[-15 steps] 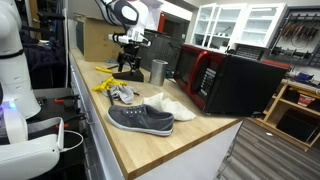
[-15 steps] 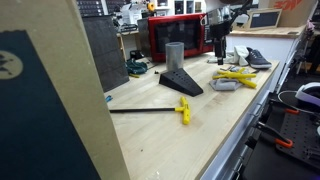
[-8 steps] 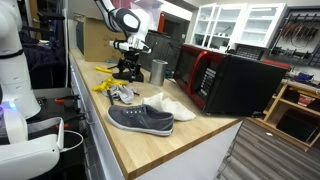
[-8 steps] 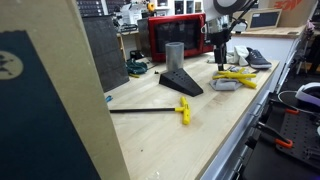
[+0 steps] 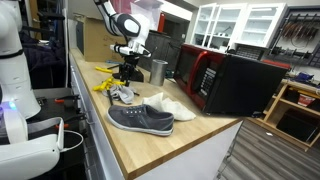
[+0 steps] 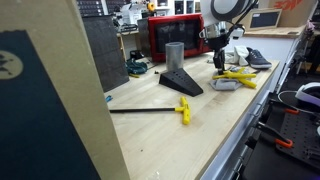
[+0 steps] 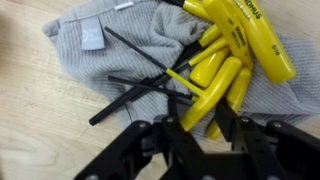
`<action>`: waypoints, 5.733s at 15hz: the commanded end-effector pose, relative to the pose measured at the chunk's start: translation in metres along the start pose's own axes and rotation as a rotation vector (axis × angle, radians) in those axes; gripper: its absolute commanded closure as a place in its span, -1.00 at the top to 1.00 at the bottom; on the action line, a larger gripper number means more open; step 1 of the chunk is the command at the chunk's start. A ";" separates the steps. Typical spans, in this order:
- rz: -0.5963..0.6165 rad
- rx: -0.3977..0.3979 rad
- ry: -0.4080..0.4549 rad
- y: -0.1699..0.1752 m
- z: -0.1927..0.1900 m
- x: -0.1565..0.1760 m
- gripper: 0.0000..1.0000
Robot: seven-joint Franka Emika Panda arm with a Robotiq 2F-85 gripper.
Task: Pick up one wrench from the right side of the counter and put it in the silver holder then put it on the black stand.
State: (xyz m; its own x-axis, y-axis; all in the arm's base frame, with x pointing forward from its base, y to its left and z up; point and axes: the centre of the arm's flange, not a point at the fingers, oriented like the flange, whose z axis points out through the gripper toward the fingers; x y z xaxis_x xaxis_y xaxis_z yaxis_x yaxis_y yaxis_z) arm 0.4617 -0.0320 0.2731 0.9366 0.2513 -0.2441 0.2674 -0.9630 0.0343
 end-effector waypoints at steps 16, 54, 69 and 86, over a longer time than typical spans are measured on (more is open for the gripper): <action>0.058 0.109 0.359 -0.005 -0.152 0.030 -0.90; 0.259 0.868 0.830 0.060 -0.170 0.092 -0.90; 0.285 0.884 0.917 0.072 -0.130 0.069 -0.90; 0.327 0.747 0.944 0.088 -0.141 0.051 0.77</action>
State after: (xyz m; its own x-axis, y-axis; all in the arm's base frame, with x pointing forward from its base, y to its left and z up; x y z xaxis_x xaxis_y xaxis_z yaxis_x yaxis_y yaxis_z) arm 0.5741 -0.0970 0.3821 0.8271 -0.3749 0.4187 0.0565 -0.6858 -0.7256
